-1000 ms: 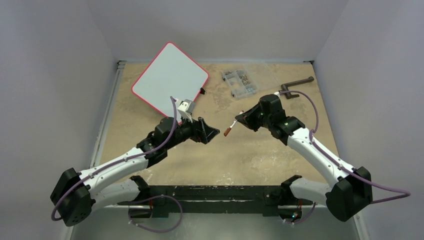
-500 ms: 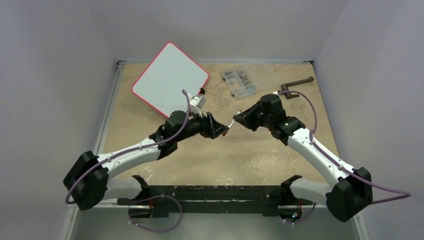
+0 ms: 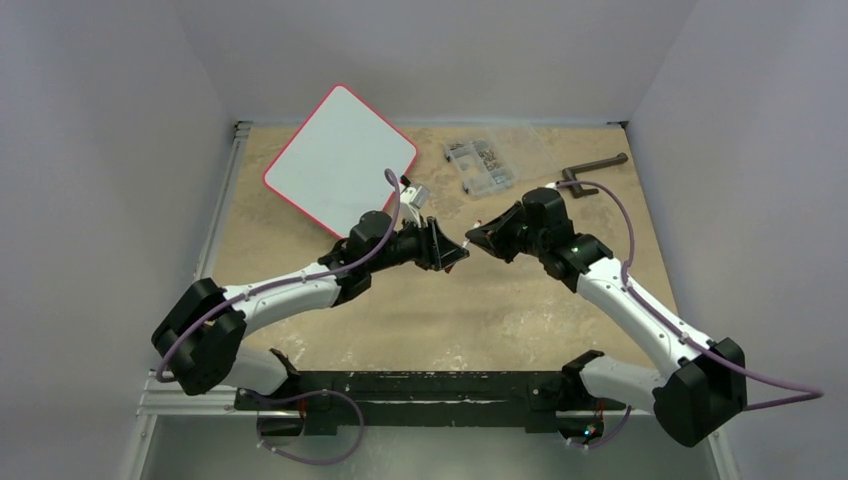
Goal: Write a sentence on the whiteboard
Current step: Open the whiteboard marker at the center of the board.
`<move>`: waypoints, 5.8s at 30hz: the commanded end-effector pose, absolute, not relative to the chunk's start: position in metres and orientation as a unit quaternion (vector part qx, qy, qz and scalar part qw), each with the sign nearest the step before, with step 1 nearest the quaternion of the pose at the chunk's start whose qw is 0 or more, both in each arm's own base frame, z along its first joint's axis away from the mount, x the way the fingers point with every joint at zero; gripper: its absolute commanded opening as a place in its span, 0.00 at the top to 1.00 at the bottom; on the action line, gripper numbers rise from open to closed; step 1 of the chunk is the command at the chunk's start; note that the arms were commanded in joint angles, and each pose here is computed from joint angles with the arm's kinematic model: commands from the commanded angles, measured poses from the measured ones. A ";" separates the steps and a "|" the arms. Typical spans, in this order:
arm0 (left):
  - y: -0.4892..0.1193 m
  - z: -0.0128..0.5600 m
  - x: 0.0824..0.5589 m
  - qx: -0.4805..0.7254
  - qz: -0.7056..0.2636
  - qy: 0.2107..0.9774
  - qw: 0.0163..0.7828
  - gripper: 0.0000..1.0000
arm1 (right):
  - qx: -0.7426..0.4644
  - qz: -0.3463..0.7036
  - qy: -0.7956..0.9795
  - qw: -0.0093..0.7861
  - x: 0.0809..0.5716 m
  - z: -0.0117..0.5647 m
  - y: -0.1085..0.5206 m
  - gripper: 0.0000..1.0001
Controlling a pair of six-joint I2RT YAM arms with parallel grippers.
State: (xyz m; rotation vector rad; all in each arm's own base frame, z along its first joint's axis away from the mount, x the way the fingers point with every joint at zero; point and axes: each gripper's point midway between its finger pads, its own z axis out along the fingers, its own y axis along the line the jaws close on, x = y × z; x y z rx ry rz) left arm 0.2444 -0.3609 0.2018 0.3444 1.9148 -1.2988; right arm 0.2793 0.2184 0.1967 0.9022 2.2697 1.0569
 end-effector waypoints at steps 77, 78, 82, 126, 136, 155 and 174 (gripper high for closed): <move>-0.326 0.338 0.189 0.426 -0.580 0.616 0.320 1.00 | -0.173 0.603 0.674 0.390 0.192 0.346 0.263 0.49; -0.328 0.338 0.190 0.425 -0.578 0.617 0.323 1.00 | -0.173 0.605 0.673 0.388 0.192 0.346 0.264 0.50; -0.335 0.337 0.192 0.422 -0.578 0.617 0.327 1.00 | -0.174 0.608 0.674 0.382 0.192 0.344 0.265 0.56; -0.314 0.360 0.186 0.446 -0.538 0.620 0.356 0.14 | -0.119 0.607 0.680 0.395 0.193 0.356 0.255 1.00; -0.310 0.336 0.189 0.444 -0.528 0.640 0.338 0.29 | -0.115 0.620 0.669 0.394 0.190 0.367 0.256 1.00; -0.322 0.339 0.197 0.444 -0.544 0.631 0.331 1.00 | -0.144 0.619 0.679 0.366 0.182 0.359 0.259 0.76; -0.321 0.339 0.191 0.458 -0.547 0.624 0.318 1.00 | -0.139 0.624 0.678 0.364 0.184 0.358 0.261 0.79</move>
